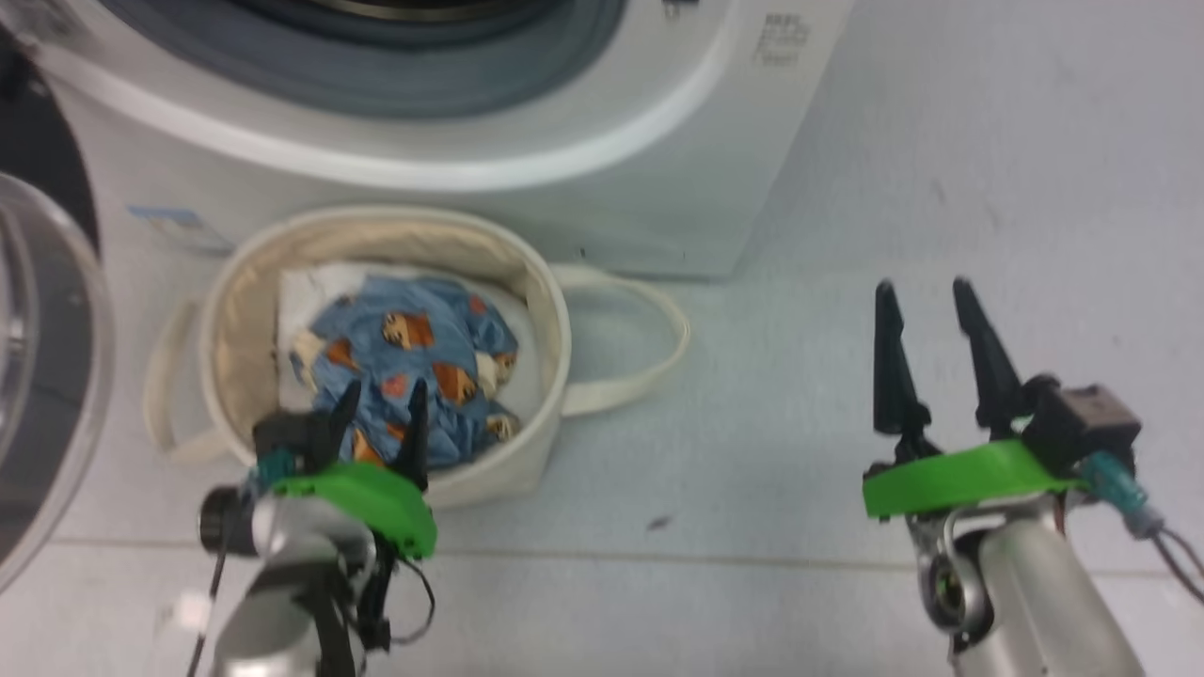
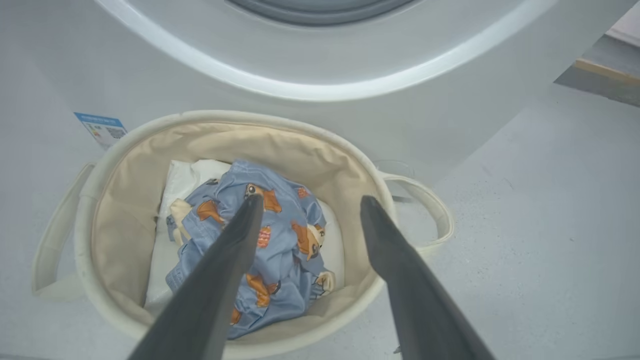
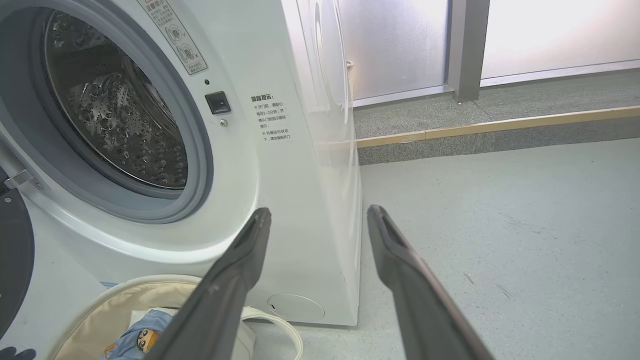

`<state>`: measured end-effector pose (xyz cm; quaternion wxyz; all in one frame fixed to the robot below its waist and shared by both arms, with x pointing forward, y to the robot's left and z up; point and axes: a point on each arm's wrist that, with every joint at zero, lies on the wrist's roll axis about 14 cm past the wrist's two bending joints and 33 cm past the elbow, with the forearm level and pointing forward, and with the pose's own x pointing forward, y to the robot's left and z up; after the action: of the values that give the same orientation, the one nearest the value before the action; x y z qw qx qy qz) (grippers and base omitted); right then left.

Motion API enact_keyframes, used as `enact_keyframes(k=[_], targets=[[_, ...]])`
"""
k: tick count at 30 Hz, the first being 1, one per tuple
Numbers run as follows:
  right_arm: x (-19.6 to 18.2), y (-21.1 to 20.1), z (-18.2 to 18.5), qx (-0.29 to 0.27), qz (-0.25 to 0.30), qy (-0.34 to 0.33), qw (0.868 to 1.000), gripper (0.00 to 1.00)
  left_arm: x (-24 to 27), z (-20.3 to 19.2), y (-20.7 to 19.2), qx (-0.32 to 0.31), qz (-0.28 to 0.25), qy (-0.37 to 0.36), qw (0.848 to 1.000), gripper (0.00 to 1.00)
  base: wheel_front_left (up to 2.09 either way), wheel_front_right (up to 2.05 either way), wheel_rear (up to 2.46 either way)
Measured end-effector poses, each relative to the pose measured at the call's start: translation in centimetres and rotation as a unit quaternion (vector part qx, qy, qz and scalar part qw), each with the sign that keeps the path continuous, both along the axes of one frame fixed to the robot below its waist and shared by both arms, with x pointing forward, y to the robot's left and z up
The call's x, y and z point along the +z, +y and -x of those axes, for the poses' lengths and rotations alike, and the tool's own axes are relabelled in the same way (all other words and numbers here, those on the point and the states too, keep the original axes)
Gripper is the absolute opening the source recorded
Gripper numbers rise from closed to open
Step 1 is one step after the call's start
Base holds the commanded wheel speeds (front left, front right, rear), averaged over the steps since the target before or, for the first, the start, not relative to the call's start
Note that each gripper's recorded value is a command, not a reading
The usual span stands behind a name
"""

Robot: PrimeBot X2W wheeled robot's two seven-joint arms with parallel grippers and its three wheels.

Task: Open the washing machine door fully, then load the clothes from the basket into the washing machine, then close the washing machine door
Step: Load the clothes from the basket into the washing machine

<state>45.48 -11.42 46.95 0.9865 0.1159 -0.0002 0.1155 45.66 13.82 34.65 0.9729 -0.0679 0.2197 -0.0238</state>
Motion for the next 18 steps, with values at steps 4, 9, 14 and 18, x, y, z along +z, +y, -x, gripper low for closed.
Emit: enact_keyframes(k=[4,9,14,18], targets=[[-1.5,-0.7,-1.6,-0.01,0.005,0.009,1.0,1.0,-3.4,-1.3,-0.2,-0.012,-0.015,0.054,0.998,1.0,0.0,0.0,0.0],[-4.8,-1.2,-3.8,-0.015,0.012,0.032,0.999,1.0,-7.7,-4.1,-0.3,-0.014,-0.02,0.123,0.992,1.0,0.0,0.0,0.0],[-8.6,-1.2,-5.0,-0.013,0.018,0.064,0.998,1.0,-11.9,-5.2,0.2,-0.014,-0.047,0.192,0.98,1.0,0.0,0.0,0.0],[-10.7,-1.2,-5.4,-0.01,0.019,0.083,0.996,1.0,-14.5,-4.9,0.5,-0.021,-0.078,0.239,0.968,1.0,0.0,0.0,0.0]])
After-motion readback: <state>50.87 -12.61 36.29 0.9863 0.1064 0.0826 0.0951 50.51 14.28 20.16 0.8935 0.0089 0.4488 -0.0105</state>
